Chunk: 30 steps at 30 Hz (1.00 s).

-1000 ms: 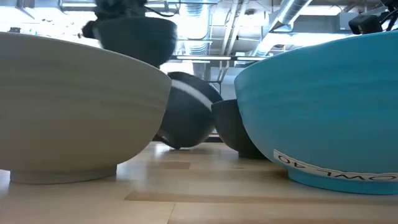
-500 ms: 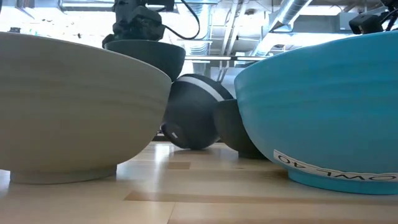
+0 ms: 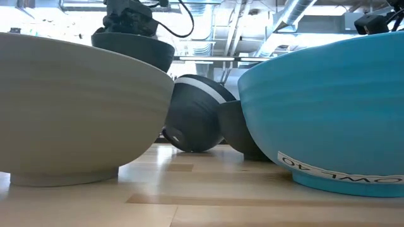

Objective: Nest bowls inside each other
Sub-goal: Stack the black bowl on top of the other black bowl

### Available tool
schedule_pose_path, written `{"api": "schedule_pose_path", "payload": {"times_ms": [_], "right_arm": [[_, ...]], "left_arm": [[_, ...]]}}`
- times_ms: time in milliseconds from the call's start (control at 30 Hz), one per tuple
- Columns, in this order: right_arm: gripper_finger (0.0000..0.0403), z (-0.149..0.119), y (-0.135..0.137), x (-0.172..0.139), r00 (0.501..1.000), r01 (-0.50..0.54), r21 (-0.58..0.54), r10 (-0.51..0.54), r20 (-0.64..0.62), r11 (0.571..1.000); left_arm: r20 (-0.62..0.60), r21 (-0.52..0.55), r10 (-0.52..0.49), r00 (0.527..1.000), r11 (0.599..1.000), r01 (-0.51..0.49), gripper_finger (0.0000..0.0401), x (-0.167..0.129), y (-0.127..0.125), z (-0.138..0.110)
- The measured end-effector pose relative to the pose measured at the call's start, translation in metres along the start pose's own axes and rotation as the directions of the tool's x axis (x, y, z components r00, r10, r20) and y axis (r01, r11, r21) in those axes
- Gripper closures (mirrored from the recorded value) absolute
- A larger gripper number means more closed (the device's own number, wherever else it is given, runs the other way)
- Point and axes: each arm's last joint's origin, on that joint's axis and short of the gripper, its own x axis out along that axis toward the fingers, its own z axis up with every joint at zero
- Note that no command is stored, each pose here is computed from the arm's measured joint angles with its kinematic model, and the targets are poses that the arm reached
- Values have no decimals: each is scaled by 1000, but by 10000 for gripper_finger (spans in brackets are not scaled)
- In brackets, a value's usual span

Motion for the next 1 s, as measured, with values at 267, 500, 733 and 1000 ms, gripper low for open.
{"api": "schedule_pose_path", "payload": {"times_ms": [267,500,733,1000], "right_arm": [[163,0,0,0,1000,1,1,-1,3,1000],[163,0,0,0,1000,1,2,-1,2,1000],[163,0,0,0,1000,1,2,-1,2,1000],[163,0,0,0,1000,1,0,-1,1,1000]], "left_arm": [[249,-51,-148,957,985,166,401,-25,-1,2],[391,-70,-151,908,979,193,401,-21,-6,28],[443,-80,-113,889,983,165,401,15,-15,70],[302,-114,-81,950,986,120,401,47,-5,84]]}}
